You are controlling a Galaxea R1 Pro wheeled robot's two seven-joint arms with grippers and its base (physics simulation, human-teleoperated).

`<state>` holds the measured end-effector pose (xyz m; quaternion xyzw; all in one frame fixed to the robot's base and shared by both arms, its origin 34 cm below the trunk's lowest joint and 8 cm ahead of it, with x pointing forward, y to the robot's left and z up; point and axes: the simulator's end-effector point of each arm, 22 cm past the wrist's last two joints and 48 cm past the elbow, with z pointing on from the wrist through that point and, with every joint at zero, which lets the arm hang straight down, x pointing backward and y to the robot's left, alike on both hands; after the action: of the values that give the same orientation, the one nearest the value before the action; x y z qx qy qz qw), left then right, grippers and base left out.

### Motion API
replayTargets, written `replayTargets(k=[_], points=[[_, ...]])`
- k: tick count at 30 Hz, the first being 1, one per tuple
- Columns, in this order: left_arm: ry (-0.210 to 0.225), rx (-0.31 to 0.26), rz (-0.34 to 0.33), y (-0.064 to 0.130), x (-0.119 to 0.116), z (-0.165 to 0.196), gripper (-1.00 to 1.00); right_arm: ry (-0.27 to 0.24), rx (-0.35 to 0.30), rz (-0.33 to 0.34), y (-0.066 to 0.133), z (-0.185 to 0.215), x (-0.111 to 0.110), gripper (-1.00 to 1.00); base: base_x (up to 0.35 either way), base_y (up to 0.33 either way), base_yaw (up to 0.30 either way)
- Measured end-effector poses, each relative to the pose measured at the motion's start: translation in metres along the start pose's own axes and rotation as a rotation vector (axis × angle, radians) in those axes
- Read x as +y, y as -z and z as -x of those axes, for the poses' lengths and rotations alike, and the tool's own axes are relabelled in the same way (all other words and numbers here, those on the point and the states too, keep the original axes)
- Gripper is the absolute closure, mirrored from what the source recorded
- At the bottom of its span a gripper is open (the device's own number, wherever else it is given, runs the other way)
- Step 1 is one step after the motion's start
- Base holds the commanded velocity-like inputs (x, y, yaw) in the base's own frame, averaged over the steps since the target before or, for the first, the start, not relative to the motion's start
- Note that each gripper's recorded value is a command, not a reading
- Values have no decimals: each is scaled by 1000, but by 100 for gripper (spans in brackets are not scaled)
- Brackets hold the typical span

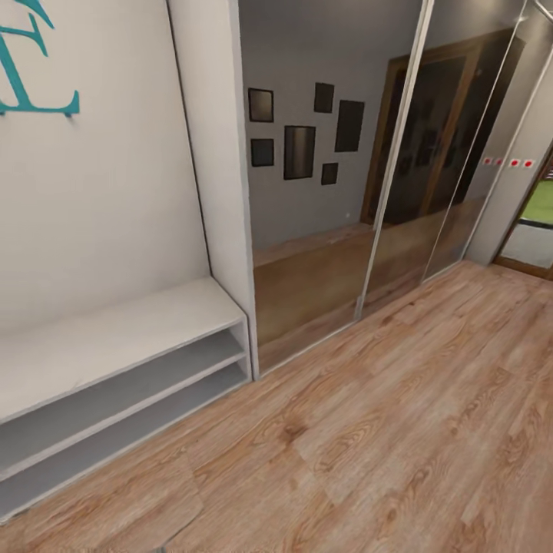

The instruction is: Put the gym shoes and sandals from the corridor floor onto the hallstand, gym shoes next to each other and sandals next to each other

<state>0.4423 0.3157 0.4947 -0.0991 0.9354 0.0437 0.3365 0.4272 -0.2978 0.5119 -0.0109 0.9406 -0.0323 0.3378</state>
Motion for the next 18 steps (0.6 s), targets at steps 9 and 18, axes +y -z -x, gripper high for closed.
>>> replayTargets(k=[9,18], points=[[-1,9,1,0,1,-4,-100,0,8,0,0,-4,0,-100,0,0,242],[-2,17,3,0,1,-8,-100,1,16,1,0,-7,0,-100,0,0,242]])
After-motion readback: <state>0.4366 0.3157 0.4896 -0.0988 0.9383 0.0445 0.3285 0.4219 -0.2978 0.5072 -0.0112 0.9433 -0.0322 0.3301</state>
